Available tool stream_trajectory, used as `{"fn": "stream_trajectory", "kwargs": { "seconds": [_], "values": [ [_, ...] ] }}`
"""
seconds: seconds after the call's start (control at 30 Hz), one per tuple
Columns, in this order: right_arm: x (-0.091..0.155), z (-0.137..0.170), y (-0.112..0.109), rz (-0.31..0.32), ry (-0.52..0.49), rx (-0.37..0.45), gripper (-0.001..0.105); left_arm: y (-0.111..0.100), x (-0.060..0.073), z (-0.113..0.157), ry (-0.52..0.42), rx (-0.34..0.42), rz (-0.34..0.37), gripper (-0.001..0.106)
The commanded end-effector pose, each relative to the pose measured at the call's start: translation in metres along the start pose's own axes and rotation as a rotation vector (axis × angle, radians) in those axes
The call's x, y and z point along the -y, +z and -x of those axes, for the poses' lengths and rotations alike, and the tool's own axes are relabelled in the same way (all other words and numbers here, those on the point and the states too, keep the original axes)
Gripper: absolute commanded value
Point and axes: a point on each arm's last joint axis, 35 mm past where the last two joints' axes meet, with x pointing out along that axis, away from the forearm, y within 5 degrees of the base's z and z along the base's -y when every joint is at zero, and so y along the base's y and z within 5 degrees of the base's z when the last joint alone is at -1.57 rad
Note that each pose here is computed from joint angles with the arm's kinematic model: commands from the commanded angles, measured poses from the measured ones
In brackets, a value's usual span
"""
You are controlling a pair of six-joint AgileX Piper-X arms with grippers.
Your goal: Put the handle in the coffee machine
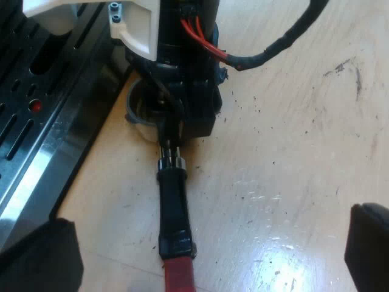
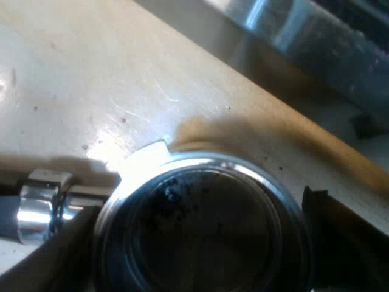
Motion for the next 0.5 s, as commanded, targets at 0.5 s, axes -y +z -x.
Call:
{"fn": "stream_trajectory", "kwargs": {
  "seconds": [0.5],
  "values": [
    [0.0,0.058,-0.002,-0.157,-0.02,0.055,0.0,0.005,-0.001,-0.002,-0.013,0.06,-0.058,0.089]
  ]
}}
